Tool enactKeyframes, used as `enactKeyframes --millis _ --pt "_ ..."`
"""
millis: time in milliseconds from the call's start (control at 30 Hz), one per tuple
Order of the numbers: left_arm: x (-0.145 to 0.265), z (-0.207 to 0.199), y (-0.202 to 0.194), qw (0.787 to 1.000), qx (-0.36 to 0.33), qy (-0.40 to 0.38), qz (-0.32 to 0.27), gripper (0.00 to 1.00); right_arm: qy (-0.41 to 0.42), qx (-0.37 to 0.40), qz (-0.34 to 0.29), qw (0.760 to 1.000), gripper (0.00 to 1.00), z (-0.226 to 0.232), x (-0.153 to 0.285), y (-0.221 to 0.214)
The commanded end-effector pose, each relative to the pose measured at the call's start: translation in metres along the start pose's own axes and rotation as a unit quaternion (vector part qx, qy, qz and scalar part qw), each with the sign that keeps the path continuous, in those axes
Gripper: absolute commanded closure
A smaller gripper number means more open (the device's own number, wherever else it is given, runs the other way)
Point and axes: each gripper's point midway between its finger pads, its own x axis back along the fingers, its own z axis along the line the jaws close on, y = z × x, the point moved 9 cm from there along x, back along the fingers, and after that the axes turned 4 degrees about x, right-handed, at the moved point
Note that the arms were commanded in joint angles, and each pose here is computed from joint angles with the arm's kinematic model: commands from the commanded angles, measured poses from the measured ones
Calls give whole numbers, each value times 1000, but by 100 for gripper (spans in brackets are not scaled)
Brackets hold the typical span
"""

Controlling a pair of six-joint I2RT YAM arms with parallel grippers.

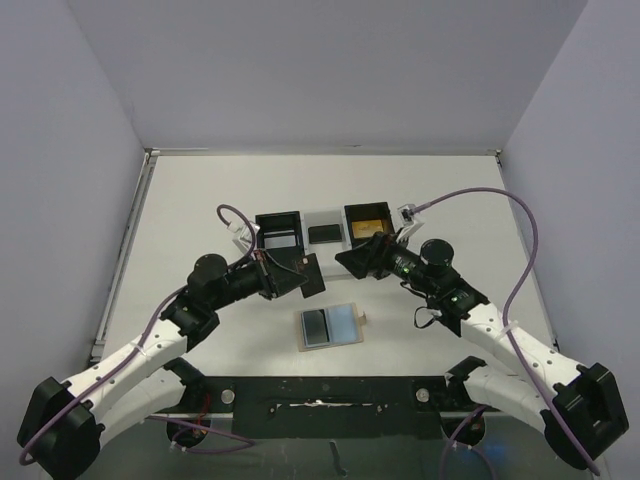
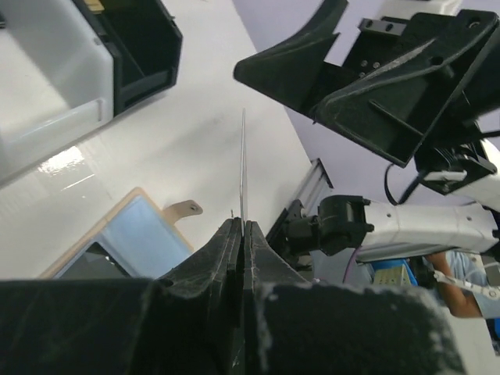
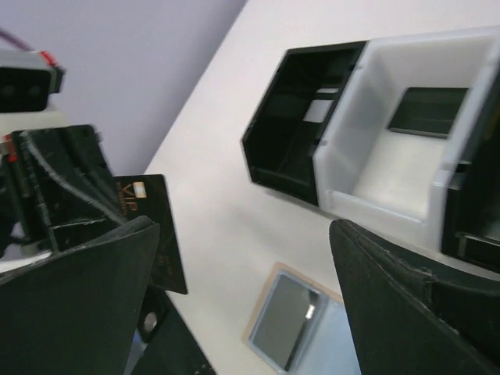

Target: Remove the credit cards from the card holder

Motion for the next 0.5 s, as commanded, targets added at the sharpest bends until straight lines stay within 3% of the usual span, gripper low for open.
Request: enactKeyframes --millis 0,467 --pt "-2 -25 5 992 -25 -118 19 100 185 9 24 982 9 33 0 9" --pt "1 -34 4 985 -38 -164 43 100 296 -27 89 951 53 43 -4 -1"
